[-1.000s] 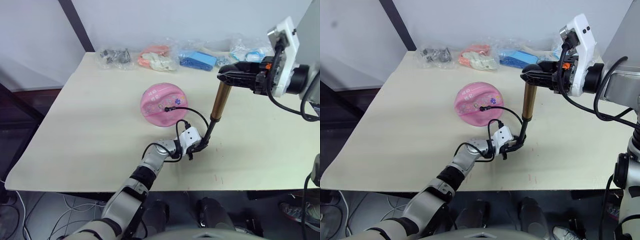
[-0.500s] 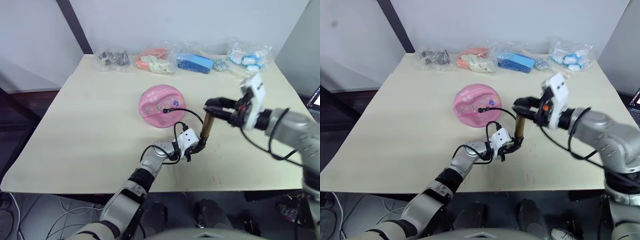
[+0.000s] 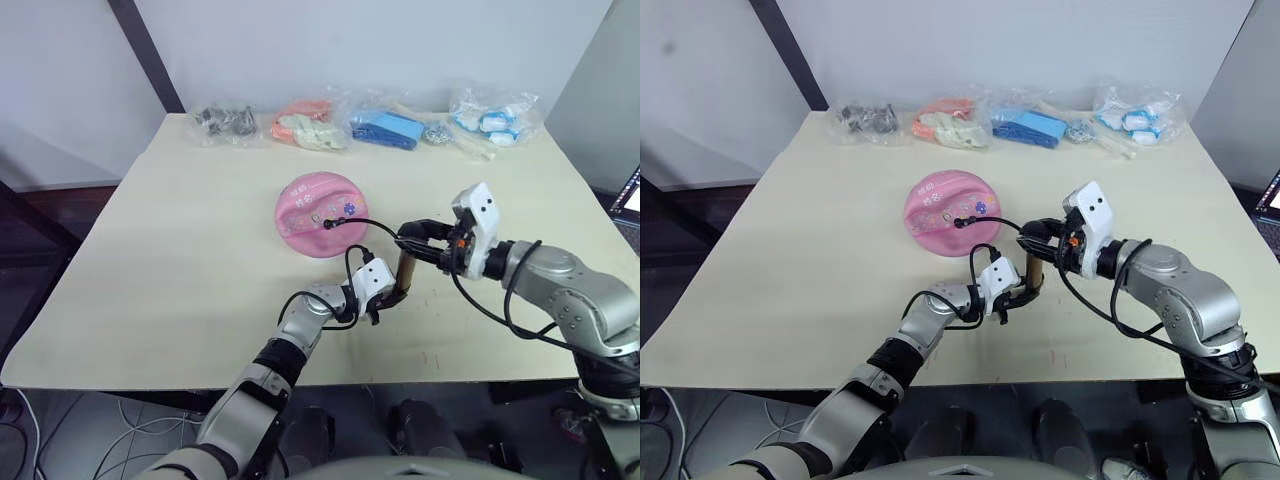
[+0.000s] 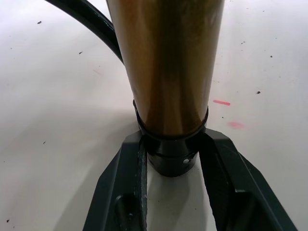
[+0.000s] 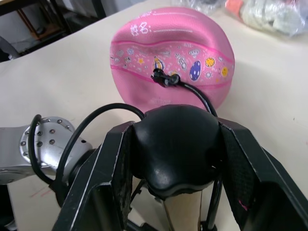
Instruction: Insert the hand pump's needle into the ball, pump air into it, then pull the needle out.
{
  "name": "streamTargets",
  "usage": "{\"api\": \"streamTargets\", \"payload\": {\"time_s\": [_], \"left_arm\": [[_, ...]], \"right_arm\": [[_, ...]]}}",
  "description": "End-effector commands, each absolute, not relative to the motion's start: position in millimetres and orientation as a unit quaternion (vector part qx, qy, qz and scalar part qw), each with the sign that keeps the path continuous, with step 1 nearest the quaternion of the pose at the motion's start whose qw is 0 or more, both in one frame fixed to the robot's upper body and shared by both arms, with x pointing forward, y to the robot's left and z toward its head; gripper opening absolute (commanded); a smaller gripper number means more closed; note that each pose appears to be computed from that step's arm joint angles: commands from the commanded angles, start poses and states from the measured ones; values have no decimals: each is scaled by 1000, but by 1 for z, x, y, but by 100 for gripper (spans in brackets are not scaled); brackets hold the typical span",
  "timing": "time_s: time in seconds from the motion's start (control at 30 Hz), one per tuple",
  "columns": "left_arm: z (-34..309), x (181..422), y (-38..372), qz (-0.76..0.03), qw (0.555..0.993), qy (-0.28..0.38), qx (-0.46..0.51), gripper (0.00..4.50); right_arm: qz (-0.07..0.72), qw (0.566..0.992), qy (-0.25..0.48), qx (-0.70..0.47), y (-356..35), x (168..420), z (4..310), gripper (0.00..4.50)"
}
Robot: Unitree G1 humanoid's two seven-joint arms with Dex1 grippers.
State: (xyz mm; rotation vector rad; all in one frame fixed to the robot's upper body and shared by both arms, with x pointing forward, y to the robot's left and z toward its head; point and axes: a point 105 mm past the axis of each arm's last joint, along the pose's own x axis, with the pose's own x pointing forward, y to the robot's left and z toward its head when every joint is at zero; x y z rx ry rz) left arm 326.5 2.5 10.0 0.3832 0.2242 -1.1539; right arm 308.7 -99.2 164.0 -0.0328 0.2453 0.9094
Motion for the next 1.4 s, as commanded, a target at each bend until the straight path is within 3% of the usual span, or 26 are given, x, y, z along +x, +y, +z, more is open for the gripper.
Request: {"api": "streamTargets", "payload": {"time_s": [0.03, 0.33, 0.73, 0.9, 1.0, 1.23, 1.4], "left_arm": [[-22, 312, 15, -547, 796, 168, 194, 107], [-24, 310, 15, -549, 795, 172, 195, 107], [-26, 309, 16, -547, 795, 174, 196, 107], [-26, 309, 15, -548, 795, 174, 196, 107], [-26, 308, 15, -547, 795, 174, 195, 107], [-25, 308, 17, -546, 796, 174, 195, 107], [-24, 307, 16, -545, 797, 172, 193, 107]], "right_arm": [[429, 898, 89, -24, -108, 310, 203, 194], [423, 905, 18, -42, -127, 299, 293, 194], [408, 911, -23, -53, -137, 292, 339, 194], [404, 914, 8, -36, -137, 297, 311, 194], [397, 915, 66, -13, -136, 304, 258, 194], [407, 904, 131, 14, -116, 303, 193, 194], [395, 894, 210, 26, -113, 299, 125, 194]]}}
